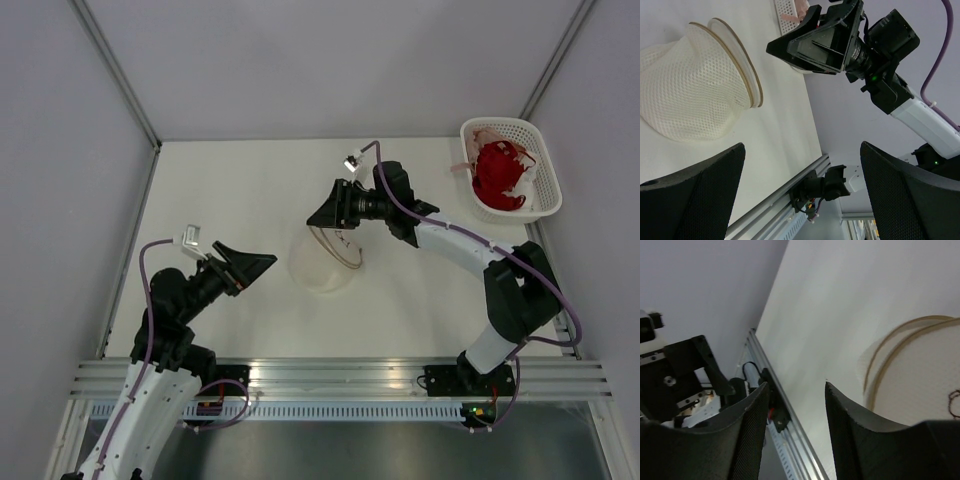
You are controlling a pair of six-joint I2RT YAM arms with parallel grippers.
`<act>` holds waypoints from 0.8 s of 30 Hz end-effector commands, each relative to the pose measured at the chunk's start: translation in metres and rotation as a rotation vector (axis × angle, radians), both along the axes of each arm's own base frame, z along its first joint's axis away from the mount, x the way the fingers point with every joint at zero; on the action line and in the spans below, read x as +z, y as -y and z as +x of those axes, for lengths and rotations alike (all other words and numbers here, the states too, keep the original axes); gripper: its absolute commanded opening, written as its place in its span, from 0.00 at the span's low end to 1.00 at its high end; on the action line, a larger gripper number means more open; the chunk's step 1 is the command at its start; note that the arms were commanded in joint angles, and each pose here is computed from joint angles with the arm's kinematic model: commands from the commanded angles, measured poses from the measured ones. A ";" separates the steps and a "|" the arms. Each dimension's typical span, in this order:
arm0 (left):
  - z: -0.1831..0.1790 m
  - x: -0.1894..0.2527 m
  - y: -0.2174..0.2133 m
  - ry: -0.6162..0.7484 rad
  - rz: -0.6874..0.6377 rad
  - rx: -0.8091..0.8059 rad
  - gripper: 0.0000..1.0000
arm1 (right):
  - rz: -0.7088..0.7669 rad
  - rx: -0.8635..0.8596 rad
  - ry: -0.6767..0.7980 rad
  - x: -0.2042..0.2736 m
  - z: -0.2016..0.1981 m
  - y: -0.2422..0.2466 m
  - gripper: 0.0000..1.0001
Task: Unzip the laundry bag and remove the bra
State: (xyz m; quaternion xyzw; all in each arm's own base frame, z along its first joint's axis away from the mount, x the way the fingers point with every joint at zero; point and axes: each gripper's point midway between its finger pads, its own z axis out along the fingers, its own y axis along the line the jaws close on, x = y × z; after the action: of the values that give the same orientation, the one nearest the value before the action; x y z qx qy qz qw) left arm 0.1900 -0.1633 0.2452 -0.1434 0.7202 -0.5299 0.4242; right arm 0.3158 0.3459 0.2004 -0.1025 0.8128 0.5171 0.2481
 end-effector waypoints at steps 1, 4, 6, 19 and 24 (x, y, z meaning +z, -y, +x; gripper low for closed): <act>0.002 0.004 -0.004 0.001 -0.020 0.027 1.00 | 0.223 0.094 0.001 0.046 -0.015 -0.005 0.55; 0.001 0.008 -0.005 0.016 -0.026 0.033 1.00 | 0.331 0.100 0.076 0.076 -0.013 0.004 0.56; 0.000 0.011 -0.005 0.025 -0.028 0.036 1.00 | 0.332 0.082 0.112 0.087 -0.010 0.014 0.56; -0.009 0.065 -0.013 0.237 -0.002 0.059 1.00 | -0.167 -0.199 0.462 0.119 -0.042 0.118 0.98; -0.013 0.088 -0.020 0.317 0.036 0.089 1.00 | -0.230 -0.271 0.498 0.125 -0.067 0.148 0.98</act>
State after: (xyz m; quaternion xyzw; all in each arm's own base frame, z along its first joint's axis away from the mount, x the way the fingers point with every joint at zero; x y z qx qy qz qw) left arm 0.1806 -0.1518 0.3009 -0.1110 0.6738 -0.5303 0.5025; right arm 0.2506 0.2212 0.3597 -0.1583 0.7398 0.4137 0.5065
